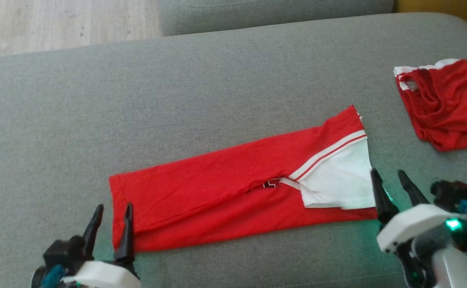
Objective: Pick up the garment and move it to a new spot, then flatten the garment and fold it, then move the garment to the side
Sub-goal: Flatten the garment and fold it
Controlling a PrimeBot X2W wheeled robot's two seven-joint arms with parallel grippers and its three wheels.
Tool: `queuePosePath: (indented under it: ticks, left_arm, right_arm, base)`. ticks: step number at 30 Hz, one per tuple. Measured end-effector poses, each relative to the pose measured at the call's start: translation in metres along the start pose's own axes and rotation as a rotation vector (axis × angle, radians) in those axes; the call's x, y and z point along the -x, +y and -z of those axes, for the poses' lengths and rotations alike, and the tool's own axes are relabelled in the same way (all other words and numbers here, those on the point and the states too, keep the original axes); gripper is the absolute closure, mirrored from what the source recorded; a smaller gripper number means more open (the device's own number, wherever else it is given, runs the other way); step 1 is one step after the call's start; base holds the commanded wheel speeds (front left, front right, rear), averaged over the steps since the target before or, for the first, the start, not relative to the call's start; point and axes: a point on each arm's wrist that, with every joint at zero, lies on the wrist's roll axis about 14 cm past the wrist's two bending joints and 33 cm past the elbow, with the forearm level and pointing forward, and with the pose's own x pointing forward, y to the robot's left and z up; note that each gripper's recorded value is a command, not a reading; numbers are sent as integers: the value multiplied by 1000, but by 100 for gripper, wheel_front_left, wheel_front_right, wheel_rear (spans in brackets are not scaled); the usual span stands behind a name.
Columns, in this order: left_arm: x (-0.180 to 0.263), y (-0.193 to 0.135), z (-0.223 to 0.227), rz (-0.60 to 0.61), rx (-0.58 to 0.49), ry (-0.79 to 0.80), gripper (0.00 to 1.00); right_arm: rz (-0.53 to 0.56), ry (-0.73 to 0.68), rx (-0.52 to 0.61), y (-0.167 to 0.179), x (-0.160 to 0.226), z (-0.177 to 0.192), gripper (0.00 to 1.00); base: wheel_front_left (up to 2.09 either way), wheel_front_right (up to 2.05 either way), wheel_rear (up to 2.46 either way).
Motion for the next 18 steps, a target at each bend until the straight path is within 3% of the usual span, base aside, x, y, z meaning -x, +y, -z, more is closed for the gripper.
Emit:
queuePosePath:
  ticks: [7, 18]
  left_arm:
    - [18, 29, -5, -135, 31, -50, 0]
    - [39, 57, -28, -268, 31, -156, 0]
  right_arm:
    - [65, 1, -17, -19, 10, 7, 0]
    - [20, 92, 39, -2, -22, 2, 0]
  base:
    - [0, 0, 0]
    - [0, 0, 0]
